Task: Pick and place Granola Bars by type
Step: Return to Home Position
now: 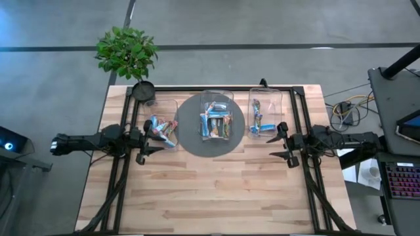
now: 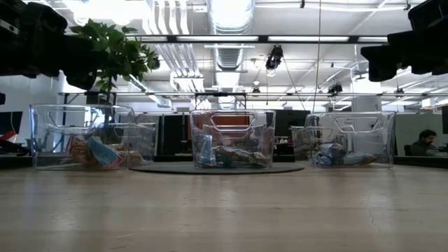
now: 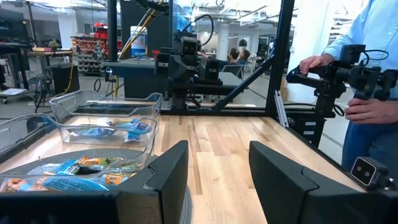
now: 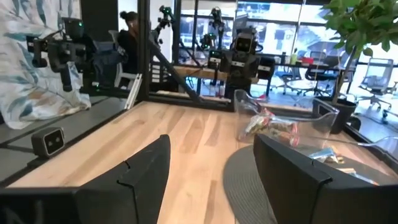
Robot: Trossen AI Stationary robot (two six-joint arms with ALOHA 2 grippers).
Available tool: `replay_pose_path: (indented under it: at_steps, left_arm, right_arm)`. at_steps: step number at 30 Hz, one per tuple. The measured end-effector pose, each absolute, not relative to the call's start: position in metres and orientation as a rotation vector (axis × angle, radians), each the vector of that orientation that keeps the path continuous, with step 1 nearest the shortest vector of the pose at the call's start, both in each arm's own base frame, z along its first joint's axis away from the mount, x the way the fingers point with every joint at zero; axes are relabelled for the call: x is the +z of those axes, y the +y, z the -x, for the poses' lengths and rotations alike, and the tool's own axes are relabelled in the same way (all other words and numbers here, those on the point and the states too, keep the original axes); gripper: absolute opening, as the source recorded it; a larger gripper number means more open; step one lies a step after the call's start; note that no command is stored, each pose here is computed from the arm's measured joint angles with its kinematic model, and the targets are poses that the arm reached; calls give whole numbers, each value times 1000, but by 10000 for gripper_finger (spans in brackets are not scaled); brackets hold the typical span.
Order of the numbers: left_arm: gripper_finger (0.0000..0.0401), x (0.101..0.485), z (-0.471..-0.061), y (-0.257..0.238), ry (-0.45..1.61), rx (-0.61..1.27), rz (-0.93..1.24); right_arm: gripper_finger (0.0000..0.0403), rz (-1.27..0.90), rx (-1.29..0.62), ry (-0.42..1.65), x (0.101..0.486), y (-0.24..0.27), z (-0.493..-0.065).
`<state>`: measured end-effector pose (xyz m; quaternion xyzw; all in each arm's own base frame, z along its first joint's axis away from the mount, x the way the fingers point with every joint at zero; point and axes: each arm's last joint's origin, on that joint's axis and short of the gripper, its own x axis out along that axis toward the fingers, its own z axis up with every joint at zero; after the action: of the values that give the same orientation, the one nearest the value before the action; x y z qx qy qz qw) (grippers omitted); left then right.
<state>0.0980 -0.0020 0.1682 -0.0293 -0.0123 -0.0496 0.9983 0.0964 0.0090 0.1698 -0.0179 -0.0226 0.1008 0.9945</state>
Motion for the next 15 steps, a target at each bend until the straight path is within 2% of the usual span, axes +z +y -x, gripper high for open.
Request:
replay_pose_path:
  at_steps: [15]
  left_arm:
    - [154,168,-98,-2,-22,-99,59]
  right_arm:
    - [221,-41,104,-24,168,5,-97]
